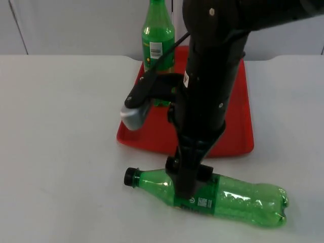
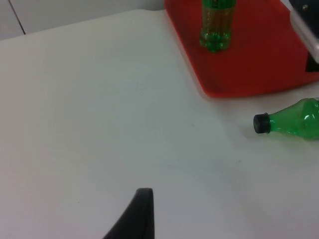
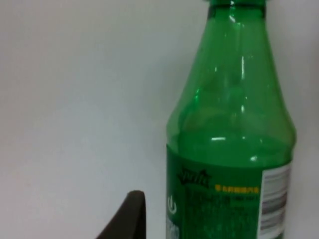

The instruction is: Place the bottle upright on the tray.

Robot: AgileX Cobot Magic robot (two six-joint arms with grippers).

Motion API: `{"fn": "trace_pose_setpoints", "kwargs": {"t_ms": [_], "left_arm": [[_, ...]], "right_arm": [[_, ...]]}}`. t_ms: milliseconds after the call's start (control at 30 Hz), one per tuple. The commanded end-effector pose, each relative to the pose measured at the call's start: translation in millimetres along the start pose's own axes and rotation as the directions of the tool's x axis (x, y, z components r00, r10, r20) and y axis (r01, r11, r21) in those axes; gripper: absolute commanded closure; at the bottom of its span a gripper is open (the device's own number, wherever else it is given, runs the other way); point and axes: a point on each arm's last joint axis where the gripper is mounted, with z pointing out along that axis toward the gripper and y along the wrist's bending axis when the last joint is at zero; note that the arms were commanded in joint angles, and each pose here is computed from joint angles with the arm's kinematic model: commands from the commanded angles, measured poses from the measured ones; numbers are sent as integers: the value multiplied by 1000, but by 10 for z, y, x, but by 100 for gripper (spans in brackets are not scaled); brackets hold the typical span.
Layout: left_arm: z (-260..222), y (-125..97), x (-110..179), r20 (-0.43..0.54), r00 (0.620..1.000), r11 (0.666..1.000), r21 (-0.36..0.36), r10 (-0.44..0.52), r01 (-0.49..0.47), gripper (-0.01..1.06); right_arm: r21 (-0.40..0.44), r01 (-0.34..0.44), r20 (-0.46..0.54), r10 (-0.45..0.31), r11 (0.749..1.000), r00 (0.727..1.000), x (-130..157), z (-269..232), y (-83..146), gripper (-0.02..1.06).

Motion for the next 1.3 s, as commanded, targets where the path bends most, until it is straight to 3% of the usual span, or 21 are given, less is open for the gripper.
{"fn": "trace_pose_setpoints", "kwargs": {"t_ms": [0,333,1000,1267], "left_arm": [[7,3,3,9,1000,1000,3,2,-2,0],[7,3,3,9,1000,1000,3,2,-2,0],[7,4,2,9,1000,1000,1,3,-3,0],[7,4,2,9,1000,1000,1,3,-3,0]], "right_arm": [[4,2,11,-2,1000,1000,-38,47,15,0],[-10,-8,-11,8,1000,1000,-56,307,36,9],[29,3,49,-5,1000,999,27,584,182,9],[26,4,42,-5,1000,999,32,652,183,14]]}}
